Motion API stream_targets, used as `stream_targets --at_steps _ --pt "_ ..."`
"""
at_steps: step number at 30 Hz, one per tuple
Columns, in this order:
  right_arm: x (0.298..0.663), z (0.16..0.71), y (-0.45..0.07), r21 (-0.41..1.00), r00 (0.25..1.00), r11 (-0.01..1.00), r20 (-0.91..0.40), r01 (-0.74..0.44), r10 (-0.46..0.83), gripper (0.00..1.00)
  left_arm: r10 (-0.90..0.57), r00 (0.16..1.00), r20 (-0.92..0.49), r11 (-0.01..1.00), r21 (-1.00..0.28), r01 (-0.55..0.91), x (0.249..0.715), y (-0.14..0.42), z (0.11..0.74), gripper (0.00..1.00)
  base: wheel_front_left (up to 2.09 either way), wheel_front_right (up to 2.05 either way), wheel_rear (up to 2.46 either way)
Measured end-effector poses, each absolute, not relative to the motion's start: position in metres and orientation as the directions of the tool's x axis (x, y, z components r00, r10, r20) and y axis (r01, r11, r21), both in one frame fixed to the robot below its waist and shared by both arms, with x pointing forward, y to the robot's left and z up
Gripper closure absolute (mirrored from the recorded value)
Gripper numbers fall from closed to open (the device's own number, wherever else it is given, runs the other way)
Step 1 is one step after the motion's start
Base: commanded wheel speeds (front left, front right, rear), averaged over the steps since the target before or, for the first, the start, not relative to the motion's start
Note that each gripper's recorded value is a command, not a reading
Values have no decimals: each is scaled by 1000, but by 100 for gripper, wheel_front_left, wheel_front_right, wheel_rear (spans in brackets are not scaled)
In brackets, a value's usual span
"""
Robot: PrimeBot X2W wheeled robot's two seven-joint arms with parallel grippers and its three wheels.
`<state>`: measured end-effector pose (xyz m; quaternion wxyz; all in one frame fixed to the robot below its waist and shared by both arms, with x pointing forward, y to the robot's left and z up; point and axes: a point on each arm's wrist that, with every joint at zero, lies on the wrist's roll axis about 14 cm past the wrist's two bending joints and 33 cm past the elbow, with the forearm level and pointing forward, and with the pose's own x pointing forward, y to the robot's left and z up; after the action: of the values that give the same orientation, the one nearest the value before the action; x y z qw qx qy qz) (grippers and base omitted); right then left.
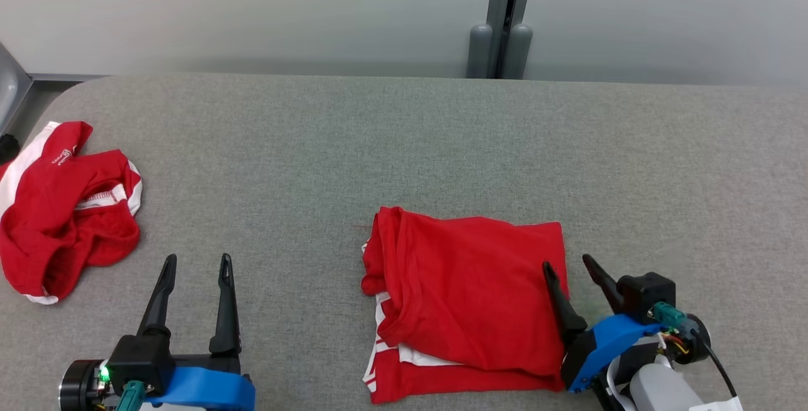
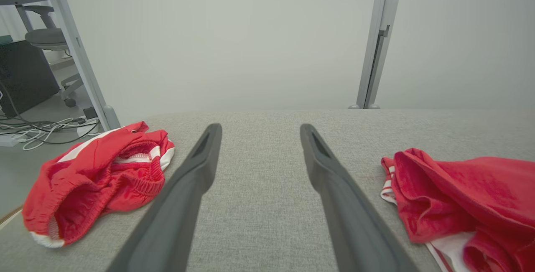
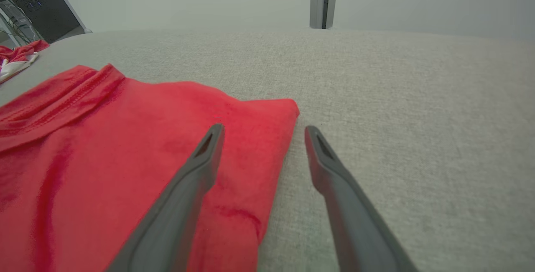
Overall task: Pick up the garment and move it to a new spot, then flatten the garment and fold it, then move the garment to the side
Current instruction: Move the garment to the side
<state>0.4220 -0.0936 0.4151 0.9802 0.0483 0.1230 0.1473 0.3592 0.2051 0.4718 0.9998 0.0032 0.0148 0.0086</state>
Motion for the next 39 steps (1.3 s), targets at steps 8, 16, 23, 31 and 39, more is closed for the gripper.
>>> stream_targets --at_steps 8,16,23,31,39 --pt "414 380 -87 170 885 946 -341 -274 318 0 16 999 -36 1000 2 -16 368 204 469 0 0 0 0" --pt "406 367 -72 208 853 931 -380 -300 359 100 12 999 -47 1000 -4 -12 369 202 466 0 0 0 0" --pt "418 369 -77 203 864 939 -373 -279 338 100 12 999 -53 1000 -9 -13 373 202 463 0 0 0 0" --pt "469 401 -89 65 900 942 -278 -330 335 100 4 1000 -16 1000 -20 -5 388 200 473 0 0 0 0" --pt "539 422 -155 -104 946 957 -213 -271 245 100 -76 997 3 996 -37 76 435 175 468 0 0 0 0"
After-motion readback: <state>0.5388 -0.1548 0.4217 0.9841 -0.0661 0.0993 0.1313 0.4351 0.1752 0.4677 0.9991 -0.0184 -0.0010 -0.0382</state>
